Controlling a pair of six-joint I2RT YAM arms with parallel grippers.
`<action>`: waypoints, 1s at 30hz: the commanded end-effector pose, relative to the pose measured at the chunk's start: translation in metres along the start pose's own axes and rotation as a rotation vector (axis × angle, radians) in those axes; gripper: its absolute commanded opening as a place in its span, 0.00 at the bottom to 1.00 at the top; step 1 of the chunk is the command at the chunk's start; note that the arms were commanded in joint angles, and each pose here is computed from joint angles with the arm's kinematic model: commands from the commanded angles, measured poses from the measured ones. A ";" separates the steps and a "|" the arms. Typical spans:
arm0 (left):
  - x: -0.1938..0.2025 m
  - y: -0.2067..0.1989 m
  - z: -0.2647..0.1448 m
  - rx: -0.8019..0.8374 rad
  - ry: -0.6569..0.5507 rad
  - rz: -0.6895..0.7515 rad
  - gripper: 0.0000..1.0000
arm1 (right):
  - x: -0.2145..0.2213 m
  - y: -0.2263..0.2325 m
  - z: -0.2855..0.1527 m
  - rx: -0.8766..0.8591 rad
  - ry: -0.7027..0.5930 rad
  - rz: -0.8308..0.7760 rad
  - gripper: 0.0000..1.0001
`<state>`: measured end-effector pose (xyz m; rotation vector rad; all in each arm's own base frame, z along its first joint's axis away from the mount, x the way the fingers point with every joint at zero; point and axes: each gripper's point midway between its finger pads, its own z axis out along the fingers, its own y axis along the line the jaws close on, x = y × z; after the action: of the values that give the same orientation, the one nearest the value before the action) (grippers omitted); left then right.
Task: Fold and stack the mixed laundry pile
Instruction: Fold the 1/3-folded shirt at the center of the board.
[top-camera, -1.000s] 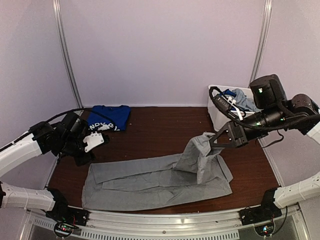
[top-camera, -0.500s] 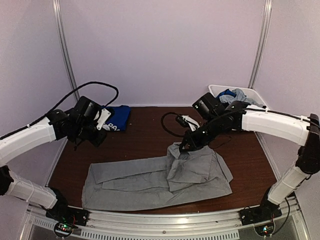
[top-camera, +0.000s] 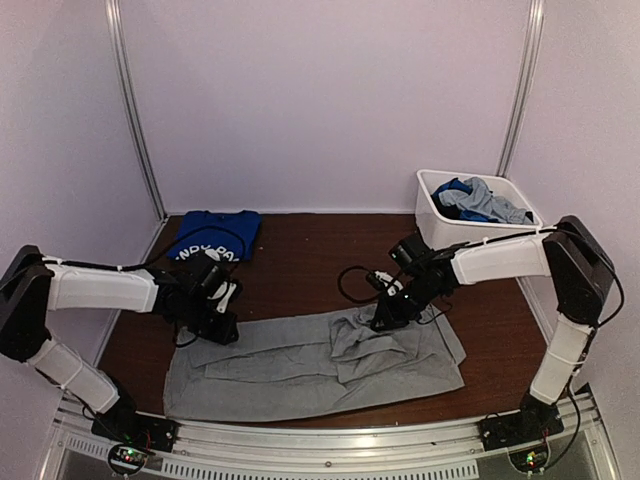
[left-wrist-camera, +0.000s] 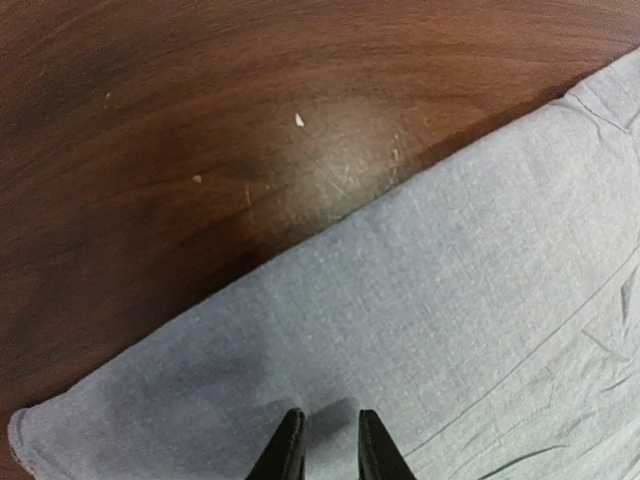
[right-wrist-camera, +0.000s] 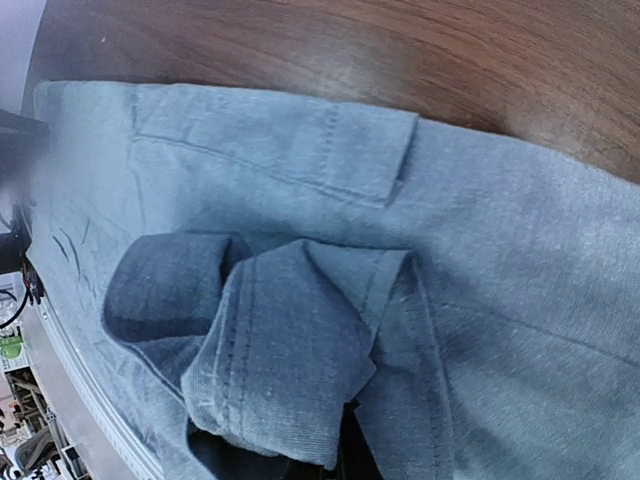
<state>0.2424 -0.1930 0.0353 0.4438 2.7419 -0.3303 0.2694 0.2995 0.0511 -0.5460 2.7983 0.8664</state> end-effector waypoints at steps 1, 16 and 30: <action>-0.022 -0.010 0.021 0.039 -0.037 -0.056 0.19 | -0.024 -0.012 0.006 -0.036 -0.062 0.016 0.00; -0.155 0.008 0.004 -0.022 -0.228 0.019 0.25 | -0.129 0.047 -0.094 -0.126 -0.313 -0.285 0.00; -0.138 -0.014 -0.156 0.152 -0.728 0.069 0.50 | -0.053 0.176 -0.056 -0.109 0.016 -0.871 0.09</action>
<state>0.3293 -0.2025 0.2301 0.3463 2.0640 -0.5256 0.2861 0.4055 0.2541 -1.3309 2.0625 0.8978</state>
